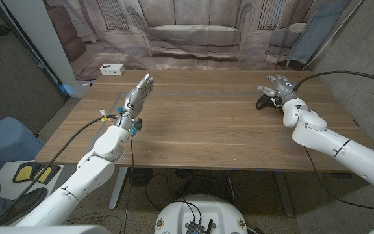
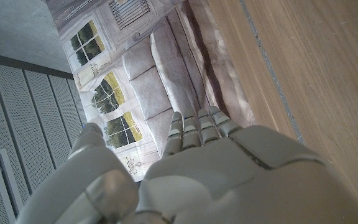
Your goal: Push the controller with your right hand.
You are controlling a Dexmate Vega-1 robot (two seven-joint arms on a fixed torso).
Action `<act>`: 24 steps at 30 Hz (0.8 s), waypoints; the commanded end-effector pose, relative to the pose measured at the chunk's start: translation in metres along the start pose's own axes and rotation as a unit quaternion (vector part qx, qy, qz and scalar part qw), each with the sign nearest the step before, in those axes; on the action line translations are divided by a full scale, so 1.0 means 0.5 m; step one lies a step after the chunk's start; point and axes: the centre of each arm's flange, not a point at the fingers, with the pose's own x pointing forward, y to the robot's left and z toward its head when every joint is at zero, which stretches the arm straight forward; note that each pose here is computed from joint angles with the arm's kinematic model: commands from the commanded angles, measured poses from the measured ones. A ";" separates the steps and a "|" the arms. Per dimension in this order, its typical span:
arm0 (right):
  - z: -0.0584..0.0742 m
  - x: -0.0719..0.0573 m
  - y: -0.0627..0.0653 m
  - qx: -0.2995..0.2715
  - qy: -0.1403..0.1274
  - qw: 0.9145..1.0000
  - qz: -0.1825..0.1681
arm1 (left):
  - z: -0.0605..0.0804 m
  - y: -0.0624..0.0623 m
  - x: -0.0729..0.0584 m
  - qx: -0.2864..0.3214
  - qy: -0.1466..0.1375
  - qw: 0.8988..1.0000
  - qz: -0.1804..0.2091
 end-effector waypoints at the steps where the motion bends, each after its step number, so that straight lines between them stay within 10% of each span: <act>1: -0.003 -0.017 -0.007 0.060 -0.022 0.998 -0.019 | 0.003 -0.001 0.006 0.002 -0.001 1.000 -0.003; 24: 0.000 -0.043 -0.012 0.152 -0.061 0.985 -0.048 | 0.014 -0.003 0.025 0.009 -0.002 1.000 -0.013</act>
